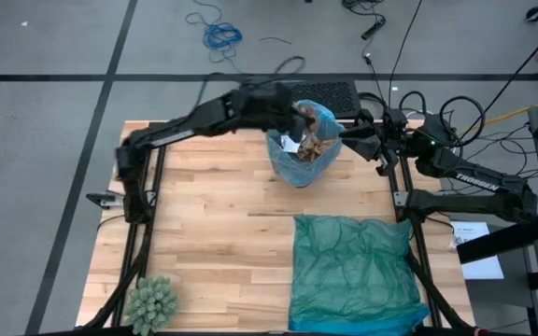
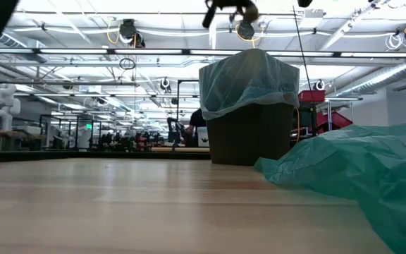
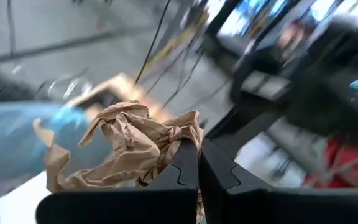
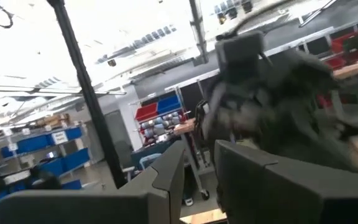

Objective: Place trash/remove bag and relplace
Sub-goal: Put the brown napkin into the black trash bin

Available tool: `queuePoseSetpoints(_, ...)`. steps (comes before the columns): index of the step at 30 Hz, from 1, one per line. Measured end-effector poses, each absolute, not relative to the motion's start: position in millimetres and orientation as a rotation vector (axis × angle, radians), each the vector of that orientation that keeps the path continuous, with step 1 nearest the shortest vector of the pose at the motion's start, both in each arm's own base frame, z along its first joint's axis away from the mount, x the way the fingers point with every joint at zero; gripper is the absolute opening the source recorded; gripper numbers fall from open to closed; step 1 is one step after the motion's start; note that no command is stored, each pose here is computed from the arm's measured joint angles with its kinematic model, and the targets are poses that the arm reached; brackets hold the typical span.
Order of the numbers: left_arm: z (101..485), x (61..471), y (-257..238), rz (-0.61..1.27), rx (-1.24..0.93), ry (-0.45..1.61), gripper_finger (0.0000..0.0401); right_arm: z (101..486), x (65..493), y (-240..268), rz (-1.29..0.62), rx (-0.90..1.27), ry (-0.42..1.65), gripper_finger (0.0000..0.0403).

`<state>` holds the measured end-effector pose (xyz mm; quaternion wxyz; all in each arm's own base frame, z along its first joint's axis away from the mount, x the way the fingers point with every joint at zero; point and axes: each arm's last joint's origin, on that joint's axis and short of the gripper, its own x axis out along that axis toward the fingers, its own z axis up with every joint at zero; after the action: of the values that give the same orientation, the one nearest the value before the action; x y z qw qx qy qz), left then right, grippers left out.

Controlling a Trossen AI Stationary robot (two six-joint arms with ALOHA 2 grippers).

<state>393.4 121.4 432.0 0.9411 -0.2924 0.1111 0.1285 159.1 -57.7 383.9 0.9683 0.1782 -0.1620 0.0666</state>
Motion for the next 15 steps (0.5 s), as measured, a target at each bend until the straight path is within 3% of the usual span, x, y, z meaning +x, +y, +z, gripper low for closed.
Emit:
queuePoseSetpoints(7, 390.3, 421.4, 147.8, 0.337, -0.578, 0.505, 0.0001, 387.5, 158.8, -59.2, 0.072, 0.352, -0.313, 0.0084)
queuePoseSetpoints(15, 353.7, 438.9, 163.6, 0.292, -0.574, 0.6, 0.0001, 410.0, 165.1, -61.9, 0.017, 0.224, -0.165, 0.0084)
